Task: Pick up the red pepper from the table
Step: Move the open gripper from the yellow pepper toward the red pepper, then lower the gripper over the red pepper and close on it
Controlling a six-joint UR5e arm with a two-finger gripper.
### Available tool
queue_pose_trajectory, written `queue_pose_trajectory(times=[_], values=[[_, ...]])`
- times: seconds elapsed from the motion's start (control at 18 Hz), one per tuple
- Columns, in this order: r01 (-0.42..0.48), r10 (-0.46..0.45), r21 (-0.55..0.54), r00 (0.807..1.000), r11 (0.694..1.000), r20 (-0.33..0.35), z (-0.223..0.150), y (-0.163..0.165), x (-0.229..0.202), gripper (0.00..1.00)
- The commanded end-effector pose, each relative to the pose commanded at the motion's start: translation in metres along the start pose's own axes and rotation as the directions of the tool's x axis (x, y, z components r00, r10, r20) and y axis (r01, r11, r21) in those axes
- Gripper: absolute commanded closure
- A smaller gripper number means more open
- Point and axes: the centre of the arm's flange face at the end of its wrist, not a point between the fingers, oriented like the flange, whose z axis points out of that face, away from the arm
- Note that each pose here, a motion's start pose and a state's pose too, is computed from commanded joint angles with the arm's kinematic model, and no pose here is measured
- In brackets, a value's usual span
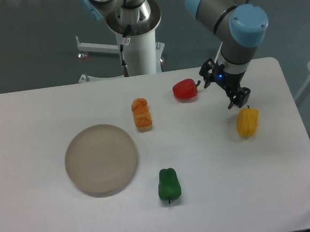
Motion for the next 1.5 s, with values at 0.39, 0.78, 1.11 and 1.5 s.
queue_pose_trajectory(times=[0.39, 0.78, 1.11, 1.5], values=[[0.08, -0.079, 0.008, 0.99, 0.997, -0.114, 0.054, 0.036, 0.049, 0.0], [0.069, -0.068, 0.006, 0.995, 0.998, -0.068, 0.08, 0.033, 0.06, 0.0], [-0.031, 0.031, 0.001, 0.996, 1.0, -0.084, 0.096, 0.015, 0.067, 0.0], [-0.077, 0.077, 0.003, 0.993, 0.997, -0.086, 0.126, 0.015, 0.076, 0.0]])
